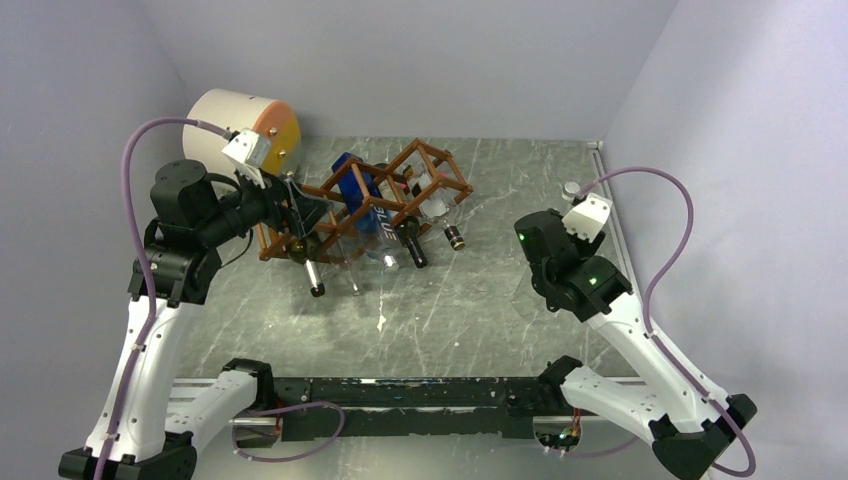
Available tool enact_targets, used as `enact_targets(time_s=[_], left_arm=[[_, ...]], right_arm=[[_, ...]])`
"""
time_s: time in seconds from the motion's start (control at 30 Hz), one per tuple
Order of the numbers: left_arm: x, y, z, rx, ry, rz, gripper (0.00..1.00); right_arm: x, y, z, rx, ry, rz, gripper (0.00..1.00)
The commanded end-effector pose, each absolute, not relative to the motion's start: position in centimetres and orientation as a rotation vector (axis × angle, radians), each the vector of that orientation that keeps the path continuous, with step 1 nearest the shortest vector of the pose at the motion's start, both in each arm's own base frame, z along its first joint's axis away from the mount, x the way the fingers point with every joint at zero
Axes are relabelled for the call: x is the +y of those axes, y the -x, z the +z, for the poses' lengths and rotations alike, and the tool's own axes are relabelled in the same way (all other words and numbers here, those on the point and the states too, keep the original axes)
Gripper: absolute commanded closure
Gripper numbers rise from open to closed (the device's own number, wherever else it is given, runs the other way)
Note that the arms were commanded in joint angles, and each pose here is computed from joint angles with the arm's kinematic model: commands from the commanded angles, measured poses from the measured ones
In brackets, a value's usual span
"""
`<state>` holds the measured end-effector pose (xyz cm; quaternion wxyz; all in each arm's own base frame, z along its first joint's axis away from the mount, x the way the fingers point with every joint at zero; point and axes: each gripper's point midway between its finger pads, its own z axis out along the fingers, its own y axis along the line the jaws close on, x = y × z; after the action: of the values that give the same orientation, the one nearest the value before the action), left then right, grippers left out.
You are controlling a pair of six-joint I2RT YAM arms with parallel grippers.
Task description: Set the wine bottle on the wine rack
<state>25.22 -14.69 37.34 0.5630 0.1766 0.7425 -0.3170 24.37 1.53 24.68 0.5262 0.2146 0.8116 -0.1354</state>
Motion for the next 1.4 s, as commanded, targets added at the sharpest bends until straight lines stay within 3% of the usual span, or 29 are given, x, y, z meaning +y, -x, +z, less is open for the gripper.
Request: enact_targets(time_s=[0.0, 0.23, 0.5, 0.97, 1.37], left_arm=[[-15.7, -25.1, 38.6, 1.687, -0.462, -0.792, 0.11], [-16.1, -25.5, 39.0, 1.655, -0.459, -0.816, 0.11], [-16.7, -25.3, 39.3, 1.629, -0.486, -0.863, 0.12], [-20.7, -23.9, 39.0, 1.51, -0.623, -1.039, 0.12], [-29.1, -20.4, 36.0, 1.327, -0.85, -1.219, 0.11]], right_arm=[[1.6, -24.1, 23.7, 1.929, -0.576, -0.264, 0.44], [1.9, -24.3, 22.3, 1.946, -0.558, -0.269, 0.58], [2.5, -25.4, 24.8, 1.915, -0.489, -0.253, 0.99], [7.1, -26.6, 31.8, 1.862, -0.273, 0.058, 1.0], [13.9, -24.2, 32.4, 1.944, 0.164, 0.395, 1.0]])
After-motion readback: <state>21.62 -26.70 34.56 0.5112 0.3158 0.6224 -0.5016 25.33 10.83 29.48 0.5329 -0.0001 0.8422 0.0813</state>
